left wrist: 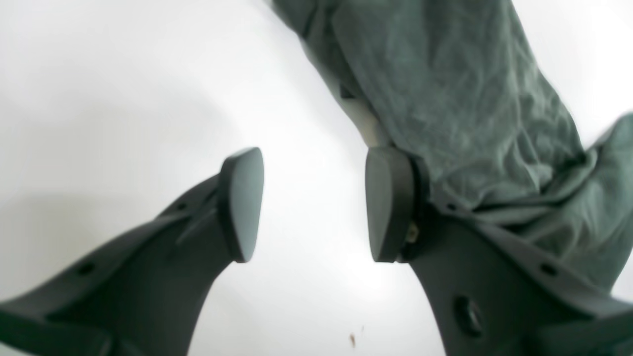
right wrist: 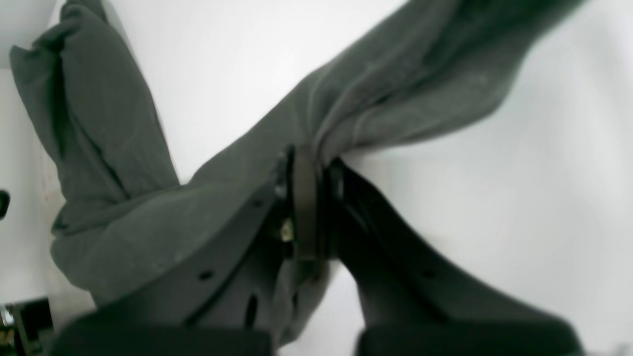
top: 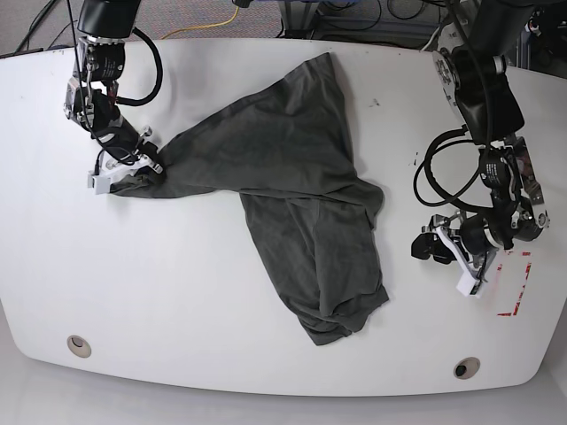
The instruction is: Layout the t-shirt on the table in an organized manner, then fold the t-shirt properly
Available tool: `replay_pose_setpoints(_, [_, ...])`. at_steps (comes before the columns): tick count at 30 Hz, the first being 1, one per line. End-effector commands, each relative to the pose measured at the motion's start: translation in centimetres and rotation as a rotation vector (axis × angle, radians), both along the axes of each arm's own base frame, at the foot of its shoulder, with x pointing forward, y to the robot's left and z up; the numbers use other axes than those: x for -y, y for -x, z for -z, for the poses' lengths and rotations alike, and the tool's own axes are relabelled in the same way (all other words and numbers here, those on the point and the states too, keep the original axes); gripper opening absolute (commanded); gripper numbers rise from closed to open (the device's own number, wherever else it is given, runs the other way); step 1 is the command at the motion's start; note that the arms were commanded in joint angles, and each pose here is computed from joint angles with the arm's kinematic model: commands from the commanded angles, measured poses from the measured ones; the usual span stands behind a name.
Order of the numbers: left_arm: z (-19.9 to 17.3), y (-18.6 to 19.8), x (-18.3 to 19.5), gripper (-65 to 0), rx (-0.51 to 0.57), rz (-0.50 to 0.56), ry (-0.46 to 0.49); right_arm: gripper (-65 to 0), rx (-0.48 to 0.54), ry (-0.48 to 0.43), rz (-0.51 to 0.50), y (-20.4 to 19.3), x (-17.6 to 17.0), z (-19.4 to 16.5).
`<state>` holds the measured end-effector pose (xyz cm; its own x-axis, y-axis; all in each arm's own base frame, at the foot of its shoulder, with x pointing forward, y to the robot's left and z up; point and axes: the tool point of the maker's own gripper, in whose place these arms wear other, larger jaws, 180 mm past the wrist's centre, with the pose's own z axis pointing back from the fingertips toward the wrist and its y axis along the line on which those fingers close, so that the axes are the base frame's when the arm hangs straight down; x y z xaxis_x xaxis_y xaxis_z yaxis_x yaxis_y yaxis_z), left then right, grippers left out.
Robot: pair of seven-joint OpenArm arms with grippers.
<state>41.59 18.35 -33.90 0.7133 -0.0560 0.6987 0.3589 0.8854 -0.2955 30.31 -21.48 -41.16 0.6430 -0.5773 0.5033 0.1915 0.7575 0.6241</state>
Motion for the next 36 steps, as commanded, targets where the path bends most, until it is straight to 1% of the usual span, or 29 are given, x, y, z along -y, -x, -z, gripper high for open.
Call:
replay_pose_setpoints(1, [-1.7, -2.2, 1.4, -33.9, 0.059, 0.006, 0.069, -65.0, 0.076, 0.015, -0.022, -1.4, 0.0, -2.3])
replay_pose_setpoints(8, [-0.6, -3.6, 4.4, -33.9, 0.057, -0.008, 0.199, -65.0, 0.097, 0.02, -0.031, -1.7, -0.3, -3.0])
replay_pose_setpoints(14, [0.3, -4.2, 7.0, -33.9, 0.034, 0.005, 0.27, -65.0, 0.095, 0.021, -0.033, -1.6, -0.3, -2.9])
replay_pose_setpoints(25, [1.7, -4.3, 9.7, -34.0, 0.017, -0.018, 0.368, -65.0, 0.082, 0.023, -0.033, -1.1, -0.2, -2.5])
replay_pose_setpoints(29, [1.8, -4.3, 10.0, -34.2, 0.019, -0.021, 0.376, -65.0, 0.08, 0.024, -0.033, -1.1, -0.2, -2.5])
replay_pose_setpoints(33, [1.7, -4.2, 11.2, -34.3, 0.016, -0.009, 0.395, -65.0, 0.08, 0.024, -0.033, -1.1, -0.2, -2.5])
replay_pose_setpoints(36, [1.8, -4.1, 11.2, -34.4, 0.014, -0.014, 0.398, -65.0, 0.079, 0.023, -0.032, -1.1, -0.2, -2.4])
